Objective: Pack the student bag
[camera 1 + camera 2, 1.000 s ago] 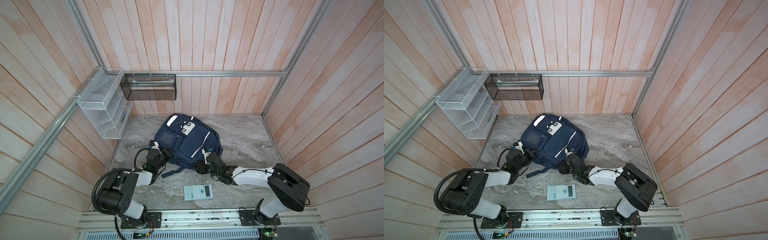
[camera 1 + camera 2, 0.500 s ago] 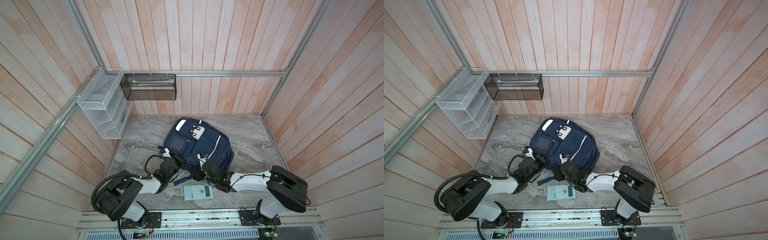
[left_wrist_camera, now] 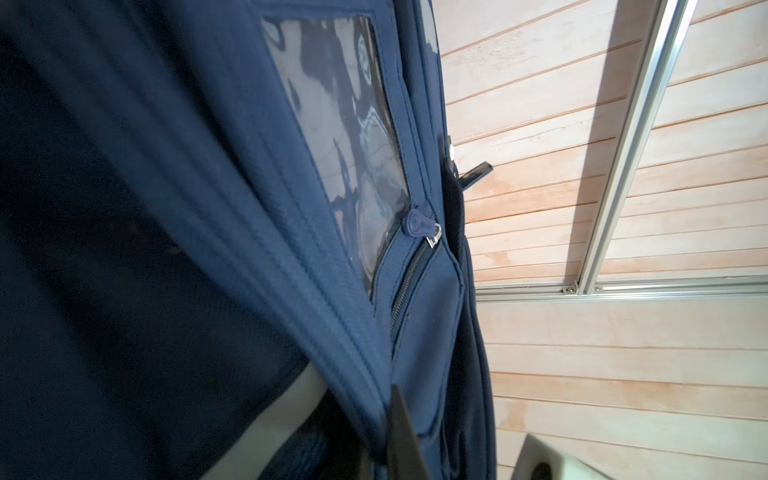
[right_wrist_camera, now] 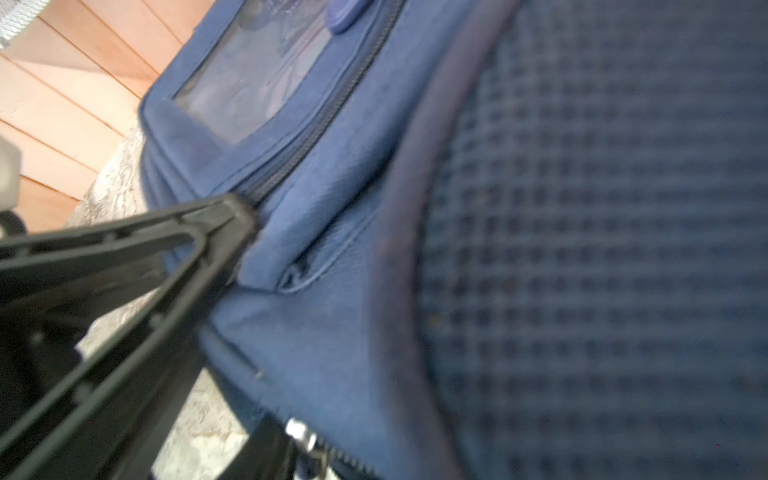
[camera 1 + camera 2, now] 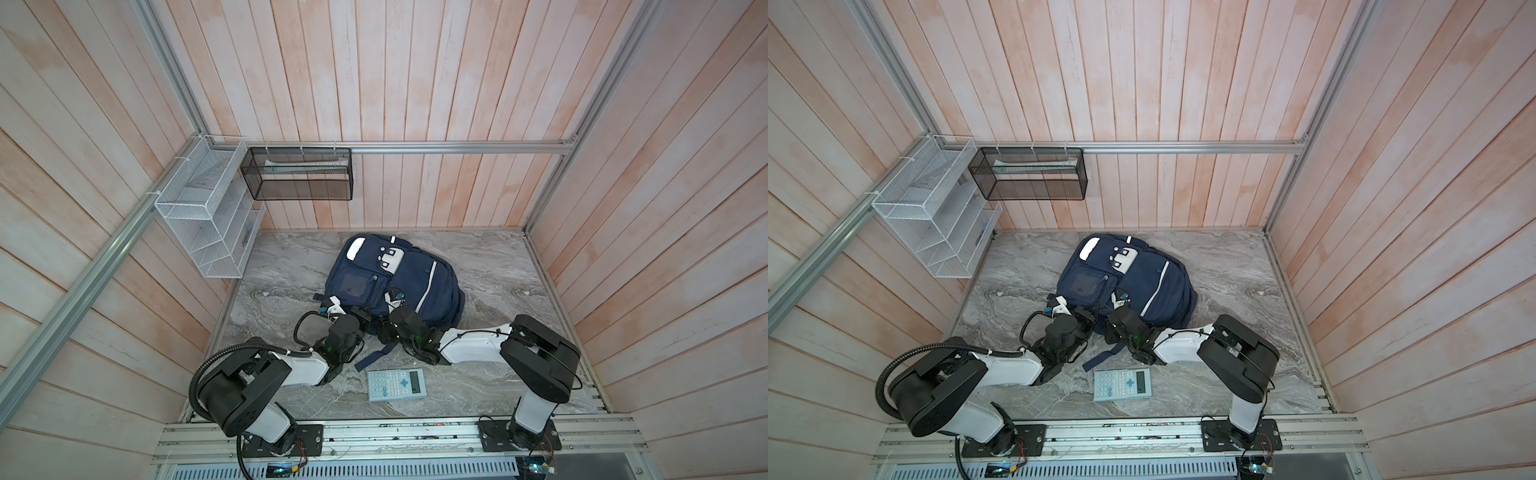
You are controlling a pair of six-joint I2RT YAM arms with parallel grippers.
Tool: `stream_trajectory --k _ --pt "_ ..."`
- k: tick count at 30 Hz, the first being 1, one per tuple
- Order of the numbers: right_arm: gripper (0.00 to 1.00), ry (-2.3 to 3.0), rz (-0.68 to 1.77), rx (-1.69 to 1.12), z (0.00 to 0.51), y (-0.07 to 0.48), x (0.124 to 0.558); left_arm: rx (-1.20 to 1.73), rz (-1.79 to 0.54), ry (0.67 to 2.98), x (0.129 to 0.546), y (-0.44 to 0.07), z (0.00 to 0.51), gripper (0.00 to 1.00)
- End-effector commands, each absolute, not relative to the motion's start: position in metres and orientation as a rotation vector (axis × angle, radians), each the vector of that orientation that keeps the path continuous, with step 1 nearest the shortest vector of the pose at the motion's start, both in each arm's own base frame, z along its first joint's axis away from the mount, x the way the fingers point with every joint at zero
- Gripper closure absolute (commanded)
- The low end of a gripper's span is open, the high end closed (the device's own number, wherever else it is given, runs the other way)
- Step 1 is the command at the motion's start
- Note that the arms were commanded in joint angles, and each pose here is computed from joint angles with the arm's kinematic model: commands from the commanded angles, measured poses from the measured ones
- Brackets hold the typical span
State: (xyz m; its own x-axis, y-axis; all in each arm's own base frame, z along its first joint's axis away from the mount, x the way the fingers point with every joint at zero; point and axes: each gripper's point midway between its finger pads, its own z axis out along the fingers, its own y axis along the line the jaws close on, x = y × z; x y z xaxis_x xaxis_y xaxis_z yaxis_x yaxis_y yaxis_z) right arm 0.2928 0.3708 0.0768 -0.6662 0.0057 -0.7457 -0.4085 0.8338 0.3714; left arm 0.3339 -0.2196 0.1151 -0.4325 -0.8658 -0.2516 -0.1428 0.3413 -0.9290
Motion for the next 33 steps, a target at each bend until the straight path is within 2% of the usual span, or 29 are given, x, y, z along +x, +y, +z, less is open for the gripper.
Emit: stream_trajectory --k 1,4,7,18,22,25,30,33 --pt "0.69 2.009 0.727 -0.187 0.137 0.378 0.342 -0.781 -1.307 1.910 0.310 -0.258 0.118 1.00" --pt "0.93 2.058 0.739 -0.192 0.125 0.367 0.339 -0.772 -1.282 1.911 0.312 -0.254 0.119 1.00" --pt "1.00 2.118 0.693 -0.221 0.108 0.351 0.328 -0.776 -1.267 1.910 0.317 -0.244 0.120 1.00" --pt "1.00 2.324 0.543 -0.239 0.054 0.274 0.294 -0.788 -1.170 1.876 0.329 -0.204 0.130 1.00" --pt "1.00 2.266 0.703 -0.317 0.074 0.290 0.288 -0.754 -1.192 1.894 0.328 -0.214 0.136 1.00" --pt "0.93 2.122 0.820 -0.407 0.106 0.318 0.276 -0.744 -1.233 1.898 0.327 -0.225 0.138 1.00" --pt "0.66 1.975 0.753 -0.433 0.135 0.337 0.276 -0.728 -1.261 1.904 0.324 -0.235 0.142 1.00" --pt "0.60 1.951 0.678 -0.390 0.139 0.337 0.294 -0.725 -1.272 1.907 0.322 -0.239 0.143 1.00"
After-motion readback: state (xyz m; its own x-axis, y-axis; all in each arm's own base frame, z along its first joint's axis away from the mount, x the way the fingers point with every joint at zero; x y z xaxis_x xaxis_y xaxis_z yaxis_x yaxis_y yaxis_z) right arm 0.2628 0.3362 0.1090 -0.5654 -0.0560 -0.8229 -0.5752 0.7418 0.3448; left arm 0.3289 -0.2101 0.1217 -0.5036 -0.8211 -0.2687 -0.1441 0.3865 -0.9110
